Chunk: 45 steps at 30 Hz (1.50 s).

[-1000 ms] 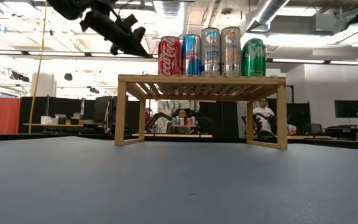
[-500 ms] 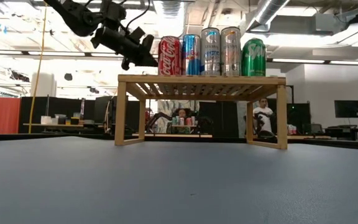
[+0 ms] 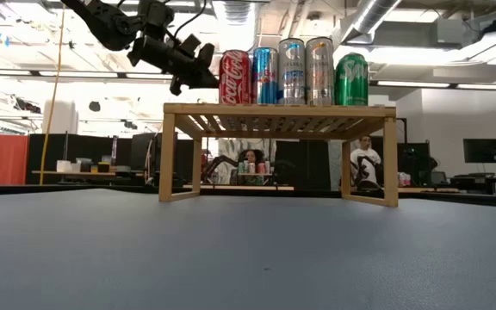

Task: Place canned beverage on shelf
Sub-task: Adjust the red soda can on the shelf, then return to Home Position

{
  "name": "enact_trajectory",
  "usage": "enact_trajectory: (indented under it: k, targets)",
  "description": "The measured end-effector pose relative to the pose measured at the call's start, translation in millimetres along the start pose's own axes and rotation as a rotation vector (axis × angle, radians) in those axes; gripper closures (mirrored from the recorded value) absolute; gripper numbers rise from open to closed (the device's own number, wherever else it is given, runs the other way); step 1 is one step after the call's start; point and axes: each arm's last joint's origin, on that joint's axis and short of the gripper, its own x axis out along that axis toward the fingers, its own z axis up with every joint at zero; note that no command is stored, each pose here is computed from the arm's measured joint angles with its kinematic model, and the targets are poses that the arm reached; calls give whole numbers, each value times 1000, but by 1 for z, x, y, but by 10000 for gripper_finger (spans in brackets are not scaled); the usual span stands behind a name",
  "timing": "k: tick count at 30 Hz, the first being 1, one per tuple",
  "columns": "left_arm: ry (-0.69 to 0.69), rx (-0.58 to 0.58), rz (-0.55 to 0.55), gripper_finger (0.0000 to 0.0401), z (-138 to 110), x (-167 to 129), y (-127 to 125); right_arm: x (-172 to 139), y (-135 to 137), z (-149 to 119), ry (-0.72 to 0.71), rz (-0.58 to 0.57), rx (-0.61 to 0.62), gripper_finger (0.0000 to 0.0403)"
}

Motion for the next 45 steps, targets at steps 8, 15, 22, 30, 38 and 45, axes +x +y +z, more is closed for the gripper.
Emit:
enact_trajectory:
  k: [8, 15, 22, 30, 38, 45]
  targets:
    - [-15, -18, -4, 401, 0, 2, -3, 0, 0, 0, 1, -1, -2, 117]
    - [-20, -15, -16, 401, 0, 2, -5, 0, 0, 0, 1, -1, -3, 117]
    - [-25, 15, -27, 401, 1, 2, -6, 0, 0, 0, 1, -1, -3, 117]
    - [-21, 39, -44, 401, 3, 0, -7, 0, 0, 0, 1, 0, -1, 117]
    - [-105, 24, -15, 401, 47, -54, -9, -1, 1, 2, -17, 24, -21, 117]
    - [-171, -226, -141, 401, 87, -147, -31, -16, -9, 42, -177, 27, -55, 117]
